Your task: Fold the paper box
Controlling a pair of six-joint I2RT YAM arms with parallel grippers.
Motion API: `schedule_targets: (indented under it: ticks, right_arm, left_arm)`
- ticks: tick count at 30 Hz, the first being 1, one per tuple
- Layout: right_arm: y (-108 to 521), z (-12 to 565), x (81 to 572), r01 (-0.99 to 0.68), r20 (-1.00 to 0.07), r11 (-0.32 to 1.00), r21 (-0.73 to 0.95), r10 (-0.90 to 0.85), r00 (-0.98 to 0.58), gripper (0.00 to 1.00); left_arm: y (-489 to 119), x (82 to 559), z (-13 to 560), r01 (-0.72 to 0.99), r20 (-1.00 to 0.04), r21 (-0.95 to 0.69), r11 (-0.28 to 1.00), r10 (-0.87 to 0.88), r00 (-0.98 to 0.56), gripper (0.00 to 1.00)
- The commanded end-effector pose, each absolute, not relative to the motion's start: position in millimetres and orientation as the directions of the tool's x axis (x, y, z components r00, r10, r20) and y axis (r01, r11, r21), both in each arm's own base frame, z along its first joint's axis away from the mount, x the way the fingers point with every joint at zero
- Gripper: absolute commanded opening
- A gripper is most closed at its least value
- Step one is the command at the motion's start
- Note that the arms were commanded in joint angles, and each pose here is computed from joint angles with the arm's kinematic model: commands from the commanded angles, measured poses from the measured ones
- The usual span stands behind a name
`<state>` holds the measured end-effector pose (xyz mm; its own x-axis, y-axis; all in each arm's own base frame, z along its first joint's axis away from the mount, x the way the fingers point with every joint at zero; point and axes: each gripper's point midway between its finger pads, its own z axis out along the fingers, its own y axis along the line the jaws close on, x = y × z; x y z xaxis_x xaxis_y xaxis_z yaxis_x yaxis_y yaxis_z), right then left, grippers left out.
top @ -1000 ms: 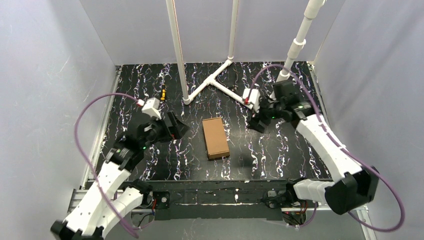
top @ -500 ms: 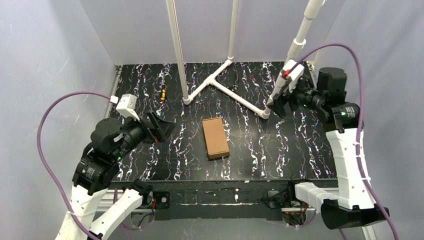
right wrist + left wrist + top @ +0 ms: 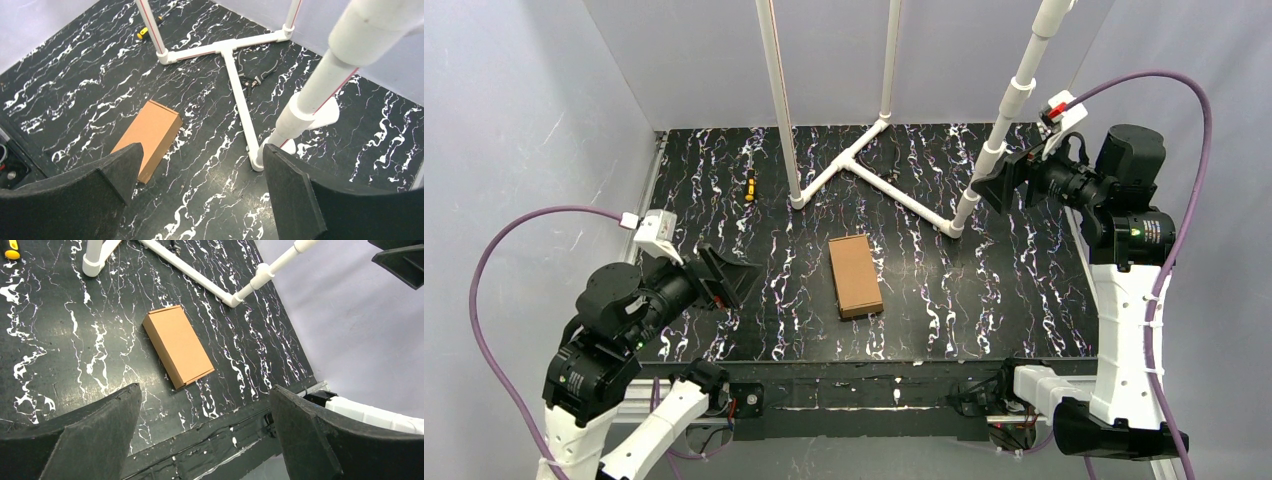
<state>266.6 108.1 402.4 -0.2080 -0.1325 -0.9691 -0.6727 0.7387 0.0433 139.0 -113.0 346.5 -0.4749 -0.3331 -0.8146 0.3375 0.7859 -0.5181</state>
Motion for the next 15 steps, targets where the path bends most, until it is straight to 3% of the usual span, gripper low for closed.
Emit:
schedule_targets:
  ticks: [1,15]
  right_arm:
    - [103.6,421.1,268.0,-0.643,-0.982,0.764,0.054,-0.076,-0.173,0.98]
    - [102.4,424.7,265.5,-0.652,-0.983,0.756,0.063,-0.064,-0.170,0.98]
  left_arm:
    - [-106.3,132.7,351.5,0.334,-0.825,-0.502,0.798,-0.326,-0.462,0.98]
    - [-107.1,140.9,345.8,0.318,-0.825,-0.485,0.815,-0.306,-0.475,0.98]
